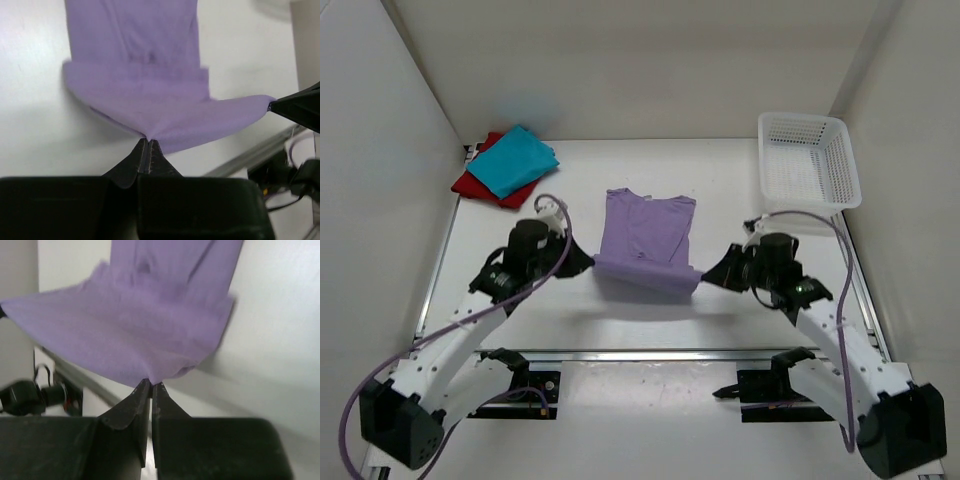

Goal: Fold and stack the t-shirts
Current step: Fold the long partially folded tshirt into a neat square

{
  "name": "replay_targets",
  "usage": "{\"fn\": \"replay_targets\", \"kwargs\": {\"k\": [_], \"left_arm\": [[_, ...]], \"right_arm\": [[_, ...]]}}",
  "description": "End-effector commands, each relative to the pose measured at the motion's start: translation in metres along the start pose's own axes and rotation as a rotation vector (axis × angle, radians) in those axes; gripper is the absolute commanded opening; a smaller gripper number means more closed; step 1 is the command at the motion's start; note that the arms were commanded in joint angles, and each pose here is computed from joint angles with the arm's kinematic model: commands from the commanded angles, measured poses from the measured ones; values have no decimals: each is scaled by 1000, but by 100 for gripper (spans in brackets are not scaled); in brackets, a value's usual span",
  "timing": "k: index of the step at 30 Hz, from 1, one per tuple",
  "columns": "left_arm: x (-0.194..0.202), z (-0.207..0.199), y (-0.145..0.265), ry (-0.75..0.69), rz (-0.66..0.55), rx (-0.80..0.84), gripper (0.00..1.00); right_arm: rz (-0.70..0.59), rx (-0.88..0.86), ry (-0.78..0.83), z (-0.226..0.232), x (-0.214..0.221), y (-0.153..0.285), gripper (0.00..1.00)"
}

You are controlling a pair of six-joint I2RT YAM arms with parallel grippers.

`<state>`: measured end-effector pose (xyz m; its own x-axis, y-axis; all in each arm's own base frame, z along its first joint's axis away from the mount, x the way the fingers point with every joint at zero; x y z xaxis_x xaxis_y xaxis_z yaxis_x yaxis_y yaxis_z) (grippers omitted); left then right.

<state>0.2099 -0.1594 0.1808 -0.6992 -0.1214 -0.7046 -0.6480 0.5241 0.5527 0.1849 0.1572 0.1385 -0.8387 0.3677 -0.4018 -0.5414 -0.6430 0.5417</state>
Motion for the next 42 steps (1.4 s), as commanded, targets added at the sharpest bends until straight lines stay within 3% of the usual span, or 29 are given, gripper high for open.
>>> {"fn": "replay_targets", "kwargs": {"k": [1, 4, 11, 19, 22, 23, 24, 26, 27, 29, 31, 33, 38, 42], "left_arm": [[-52, 7, -13, -54, -80, -40, 0], [-101, 5, -36, -58, -155, -65, 0], [-152, 30, -115, -21, -152, -172, 0], [-165, 101, -192, 100, -89, -279, 3], [-174, 114, -203, 146, -132, -247, 25], [-181, 116, -200, 169, -153, -226, 46], [-189, 118, -195, 172, -183, -224, 52], [-199, 112, -182, 164, -228, -206, 55], [-201, 110, -176, 157, -250, -210, 50], [-202, 96, -171, 137, -269, -188, 42], [-189, 70, -177, 107, -239, -132, 39], [-165, 51, -189, 89, -181, -90, 39], [-115, 35, -212, 81, -92, -59, 39], [-96, 62, -188, 152, -148, -82, 51]], "right_arm": [[-120, -52, 125, 17, -67, -3, 0], [-165, -43, 97, 12, -116, -19, 0], [-172, -23, 82, 7, -205, -71, 0], [-168, -49, 73, -1, -280, -136, 0], [-140, -59, 66, -4, -291, -160, 12], [-136, -67, 53, -5, -292, -164, 22], [-151, -83, 62, -3, -297, -163, 34], [-172, -86, 90, 6, -297, -159, 49], [-195, -72, 116, 11, -299, -156, 51], [-204, -44, 120, 7, -290, -152, 47], [-210, -68, 146, 22, -279, -144, 31], [-205, -69, 137, 16, -262, -147, 0], [-159, -92, 89, 5, -219, -157, 0], [-111, -99, 58, -4, -186, -160, 0]]}}
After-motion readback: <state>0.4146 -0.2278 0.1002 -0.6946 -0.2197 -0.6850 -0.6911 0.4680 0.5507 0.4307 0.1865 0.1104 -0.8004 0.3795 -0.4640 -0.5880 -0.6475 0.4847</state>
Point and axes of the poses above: each gripper's point midway between its finger pads, its own y axis back along the fingers, its own z axis along the line the jaws close on, x = y × z, the point moved 3 cm from there along y, back along the fingers, and after that the axes turned 7 degrees about -y, right-handed, at the moved point
